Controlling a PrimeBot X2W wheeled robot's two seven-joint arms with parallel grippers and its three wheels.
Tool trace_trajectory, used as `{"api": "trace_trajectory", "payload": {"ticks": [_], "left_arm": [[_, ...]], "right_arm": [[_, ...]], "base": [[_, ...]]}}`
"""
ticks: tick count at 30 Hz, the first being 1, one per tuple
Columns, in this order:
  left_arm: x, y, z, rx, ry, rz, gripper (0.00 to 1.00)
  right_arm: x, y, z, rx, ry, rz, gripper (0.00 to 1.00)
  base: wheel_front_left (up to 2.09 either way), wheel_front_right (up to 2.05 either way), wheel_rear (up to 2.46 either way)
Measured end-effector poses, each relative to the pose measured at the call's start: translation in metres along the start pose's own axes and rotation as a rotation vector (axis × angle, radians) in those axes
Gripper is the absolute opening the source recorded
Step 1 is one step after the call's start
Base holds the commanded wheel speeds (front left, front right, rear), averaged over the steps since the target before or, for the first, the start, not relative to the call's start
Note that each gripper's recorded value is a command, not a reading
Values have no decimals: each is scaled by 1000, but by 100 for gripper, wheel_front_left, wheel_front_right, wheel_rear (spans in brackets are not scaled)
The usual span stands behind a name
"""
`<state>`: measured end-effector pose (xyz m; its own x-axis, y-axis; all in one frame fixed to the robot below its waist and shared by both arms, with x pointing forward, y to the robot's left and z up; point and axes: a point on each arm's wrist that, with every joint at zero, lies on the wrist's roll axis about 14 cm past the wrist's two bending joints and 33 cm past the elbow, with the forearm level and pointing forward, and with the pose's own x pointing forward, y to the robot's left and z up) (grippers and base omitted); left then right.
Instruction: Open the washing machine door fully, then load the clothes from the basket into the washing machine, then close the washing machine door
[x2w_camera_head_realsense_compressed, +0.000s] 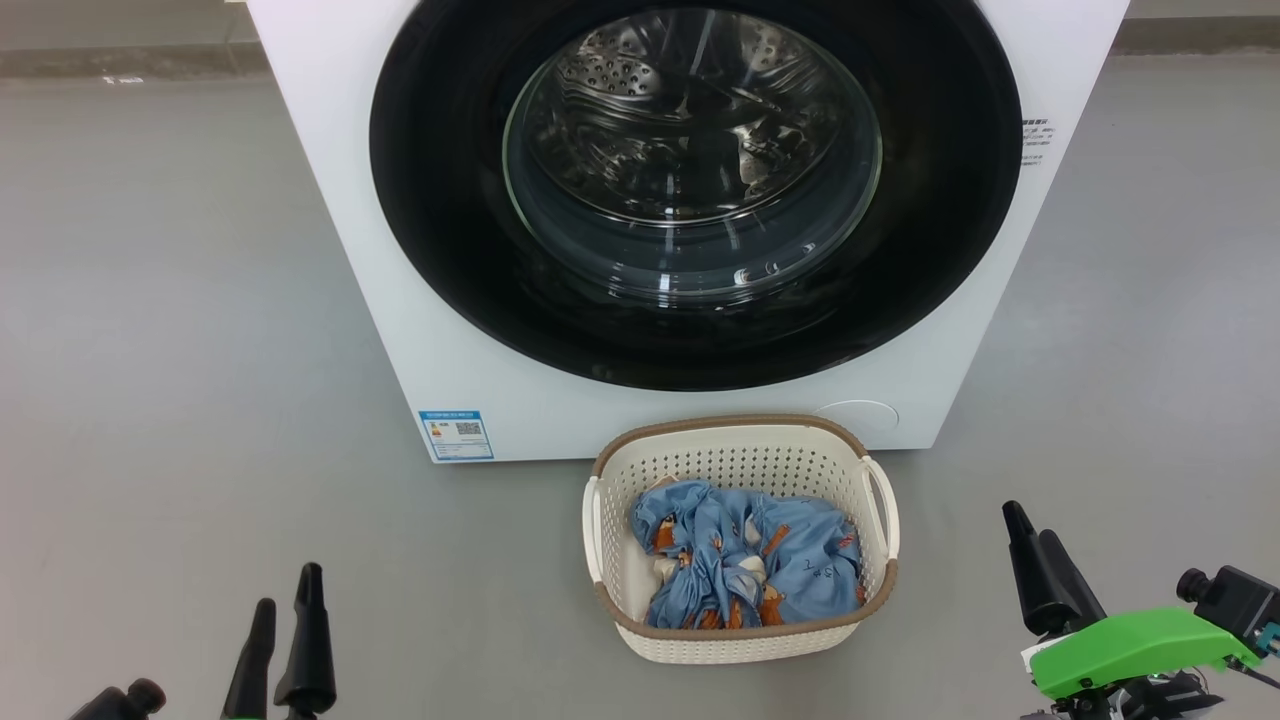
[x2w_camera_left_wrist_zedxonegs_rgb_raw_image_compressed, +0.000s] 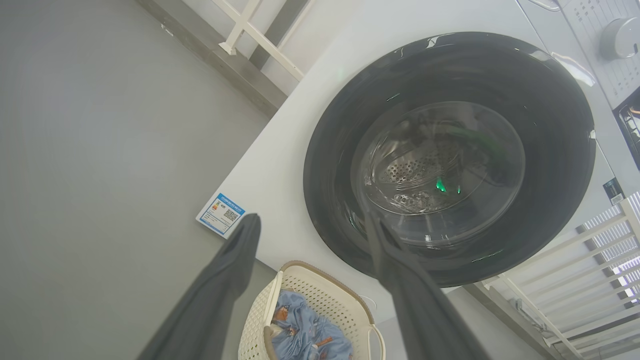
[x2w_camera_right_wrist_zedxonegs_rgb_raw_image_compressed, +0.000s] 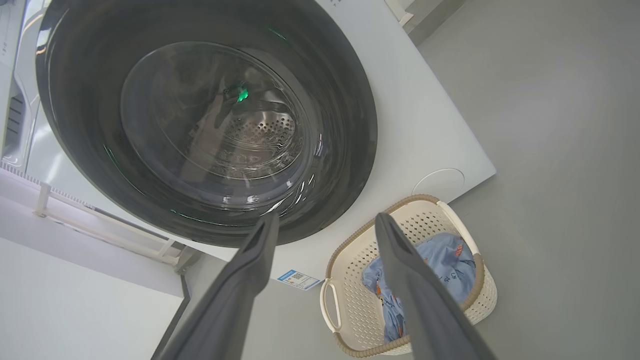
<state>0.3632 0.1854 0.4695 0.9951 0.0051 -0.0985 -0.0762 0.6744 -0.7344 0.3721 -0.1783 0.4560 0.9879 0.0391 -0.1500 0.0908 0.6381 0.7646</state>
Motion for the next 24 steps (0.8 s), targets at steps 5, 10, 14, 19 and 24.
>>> {"api": "trace_trajectory", "payload": {"ticks": [5,10,14,19,24], "left_arm": [[0,0,1,40,-6,-3,100],[0,-1,2,90,-15,-8,100],[0,-1,3,140,-18,-15,100],[0,-3,5,200,-23,-26,100],[1,-5,4,254,-25,-39,100]], "right_arm": [[0,1,0,-41,-2,5,100],[0,3,-2,-89,4,17,100],[0,4,0,-144,-6,27,100],[0,6,2,-204,-12,39,100],[2,11,2,-259,-14,60,100]], "base": [[0,0,0],[0,0,0],[0,0,0],[0,0,0],[0,0,0]]}}
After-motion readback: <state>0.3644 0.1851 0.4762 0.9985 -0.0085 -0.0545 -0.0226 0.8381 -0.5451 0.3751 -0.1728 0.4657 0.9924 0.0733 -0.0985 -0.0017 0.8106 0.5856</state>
